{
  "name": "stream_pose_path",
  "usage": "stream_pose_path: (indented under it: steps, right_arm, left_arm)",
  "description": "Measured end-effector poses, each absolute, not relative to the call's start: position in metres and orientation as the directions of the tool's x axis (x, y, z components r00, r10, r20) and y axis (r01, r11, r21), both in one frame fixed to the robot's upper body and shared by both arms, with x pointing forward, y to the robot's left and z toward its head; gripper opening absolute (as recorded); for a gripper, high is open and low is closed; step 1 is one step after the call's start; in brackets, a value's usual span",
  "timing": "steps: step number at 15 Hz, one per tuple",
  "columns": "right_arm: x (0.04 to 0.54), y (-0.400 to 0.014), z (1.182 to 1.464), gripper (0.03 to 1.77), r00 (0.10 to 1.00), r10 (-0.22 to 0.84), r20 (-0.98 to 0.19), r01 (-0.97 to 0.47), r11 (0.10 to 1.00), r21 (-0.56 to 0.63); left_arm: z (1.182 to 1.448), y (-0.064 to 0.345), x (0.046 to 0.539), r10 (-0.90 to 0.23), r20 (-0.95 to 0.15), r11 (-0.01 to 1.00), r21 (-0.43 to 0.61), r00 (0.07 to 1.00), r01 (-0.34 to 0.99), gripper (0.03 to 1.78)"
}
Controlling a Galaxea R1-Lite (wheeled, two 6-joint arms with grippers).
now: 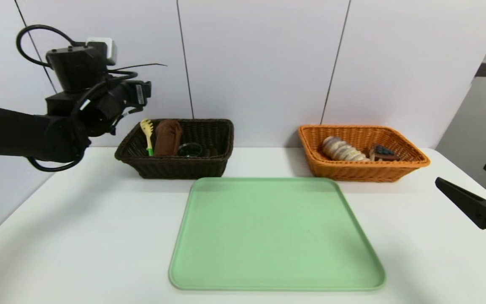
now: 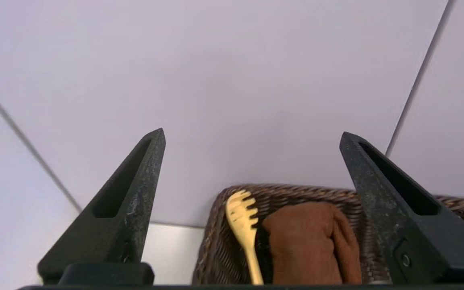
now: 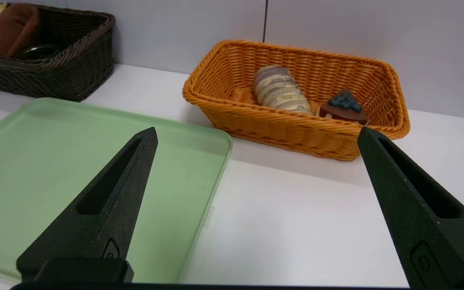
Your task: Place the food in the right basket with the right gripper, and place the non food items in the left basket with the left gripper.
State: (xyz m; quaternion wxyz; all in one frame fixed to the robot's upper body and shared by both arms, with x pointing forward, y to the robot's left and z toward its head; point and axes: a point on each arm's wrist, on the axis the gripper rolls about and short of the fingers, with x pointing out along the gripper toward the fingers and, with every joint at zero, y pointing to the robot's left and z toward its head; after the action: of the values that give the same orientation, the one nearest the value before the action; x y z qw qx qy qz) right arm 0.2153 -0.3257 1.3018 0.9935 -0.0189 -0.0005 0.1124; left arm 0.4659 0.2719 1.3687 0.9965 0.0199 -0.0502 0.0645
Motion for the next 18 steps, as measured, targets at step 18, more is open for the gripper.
stream_pose_path:
  steps: [18]
  right_arm:
    - [0.072,-0.333,1.287,1.71,0.973,0.231,-0.022,-0.232,0.973,-0.009]
  left_arm:
    - [1.278,0.341,0.13,0.346,0.149,0.938,-0.042,0.926,-0.344,1.68]
